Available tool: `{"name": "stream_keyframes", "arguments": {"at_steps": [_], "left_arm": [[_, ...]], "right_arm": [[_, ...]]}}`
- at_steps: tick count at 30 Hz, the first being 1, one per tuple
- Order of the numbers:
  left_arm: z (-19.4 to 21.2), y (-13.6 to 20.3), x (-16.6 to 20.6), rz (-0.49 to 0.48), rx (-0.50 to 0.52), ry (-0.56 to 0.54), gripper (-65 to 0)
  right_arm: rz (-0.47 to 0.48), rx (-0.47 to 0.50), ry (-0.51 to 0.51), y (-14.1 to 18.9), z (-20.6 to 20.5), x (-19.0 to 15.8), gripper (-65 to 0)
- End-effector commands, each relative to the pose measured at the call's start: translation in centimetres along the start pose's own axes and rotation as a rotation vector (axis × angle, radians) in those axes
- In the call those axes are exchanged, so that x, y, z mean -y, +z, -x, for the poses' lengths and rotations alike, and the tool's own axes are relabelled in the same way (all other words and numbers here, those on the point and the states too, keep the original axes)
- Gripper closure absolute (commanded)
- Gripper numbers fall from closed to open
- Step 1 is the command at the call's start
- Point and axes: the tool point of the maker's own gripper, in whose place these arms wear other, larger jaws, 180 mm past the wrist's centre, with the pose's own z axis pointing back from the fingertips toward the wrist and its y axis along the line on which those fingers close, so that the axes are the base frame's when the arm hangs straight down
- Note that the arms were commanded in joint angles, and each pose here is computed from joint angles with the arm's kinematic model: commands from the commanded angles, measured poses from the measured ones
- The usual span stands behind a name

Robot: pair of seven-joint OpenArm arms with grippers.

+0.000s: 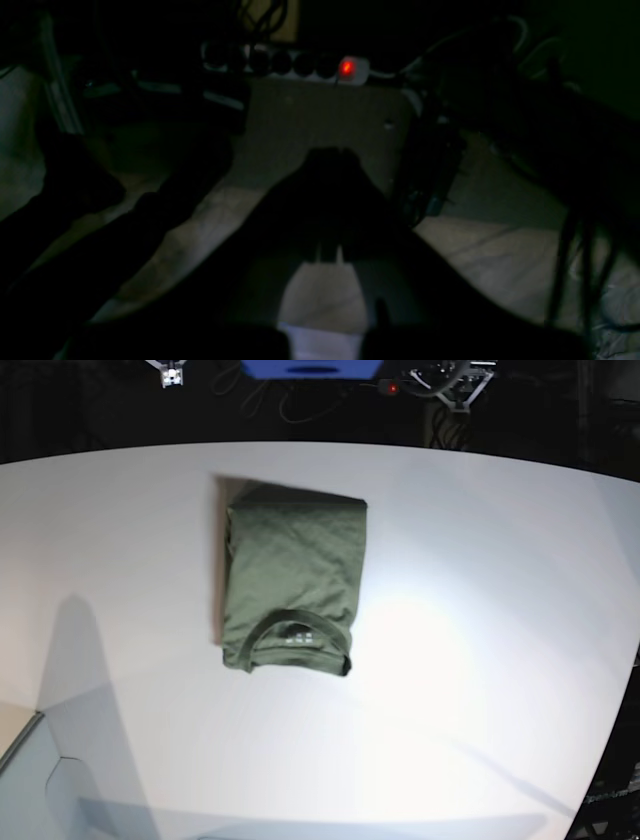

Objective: Layout the t-shirt on the table in an organized manner, then fold the t-shirt properly

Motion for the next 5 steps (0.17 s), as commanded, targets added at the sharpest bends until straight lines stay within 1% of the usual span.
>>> {"name": "stream_keyframes", "arguments": {"at_steps": [1, 3, 5], "left_arm": [[-0.5, 0.0, -0.3, -0.005, 0.018, -0.005, 0.0], [-0.5, 0.0, -0.3, -0.005, 0.020, -0.005, 0.0], [-0.6, 0.0, -0.5, -0.007, 0.023, -0.006, 0.0]], "right_arm": [[0.040, -0.012, 0.012, -0.1, 0.0, 0.8, 0.0], [0.039, -0.051, 0.013, -0.2, 0.3, 0.5, 0.0], [0.027, -0.066, 0.000, -0.2, -0.1, -0.5, 0.0]]}}
